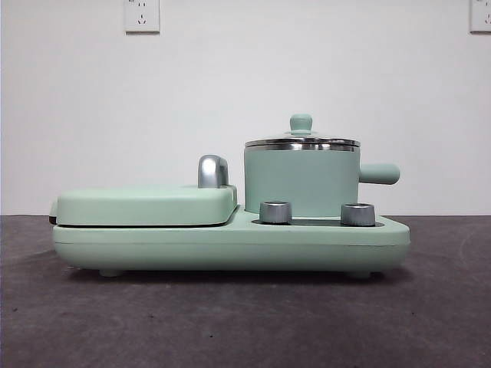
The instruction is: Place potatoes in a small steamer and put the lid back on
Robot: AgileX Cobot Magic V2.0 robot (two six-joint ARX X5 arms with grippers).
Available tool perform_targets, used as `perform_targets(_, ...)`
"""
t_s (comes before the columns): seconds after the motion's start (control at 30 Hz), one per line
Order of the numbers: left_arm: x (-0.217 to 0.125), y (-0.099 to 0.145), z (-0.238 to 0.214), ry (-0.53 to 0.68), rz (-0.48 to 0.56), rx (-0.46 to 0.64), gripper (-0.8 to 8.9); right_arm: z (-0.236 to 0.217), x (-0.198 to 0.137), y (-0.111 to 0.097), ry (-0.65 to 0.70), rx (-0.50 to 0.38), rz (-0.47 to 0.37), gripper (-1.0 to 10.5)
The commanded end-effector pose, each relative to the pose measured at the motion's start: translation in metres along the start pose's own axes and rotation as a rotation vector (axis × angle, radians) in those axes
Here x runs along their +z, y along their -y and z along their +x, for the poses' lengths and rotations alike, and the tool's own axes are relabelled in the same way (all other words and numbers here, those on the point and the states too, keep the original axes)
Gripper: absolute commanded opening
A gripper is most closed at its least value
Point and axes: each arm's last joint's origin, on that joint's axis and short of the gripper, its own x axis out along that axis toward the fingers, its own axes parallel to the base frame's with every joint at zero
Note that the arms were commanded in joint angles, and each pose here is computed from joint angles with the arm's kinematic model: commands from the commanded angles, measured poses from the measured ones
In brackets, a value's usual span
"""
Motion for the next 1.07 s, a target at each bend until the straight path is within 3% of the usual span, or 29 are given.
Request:
perform_targets(0.03,-0.004,-0.001,0.002,-0.003,-0.004,0.003,0.06,0.017,-0.017,0.015,0.101,-0.099,-0.049,0.2)
perform_targets(0.27,-0.004,-0.001,0.002,-0.003,-0.003,0.003,0.06,0.055,-0.086,0.054,0.258,-0.301,-0.095,0.2)
perform_targets(0.43,-0.004,-0.001,0.002,-0.003,-0.003,0.003,0.06,0.068,-0.118,0.066,0.251,-0.388,-0.093,0.2)
perform_targets(0.73,-0.004,-0.001,0.002,-0.003,-0.004,0.003,0.06,0.077,-0.144,0.073,0.212,-0.394,-0.129,0.2)
perform_targets(1.07,-0.004,-0.001,0.002,-0.003,-0.003,0.003,0.06,0.077,-0.144,0.073,0.21,-0.399,-0.155,0.2)
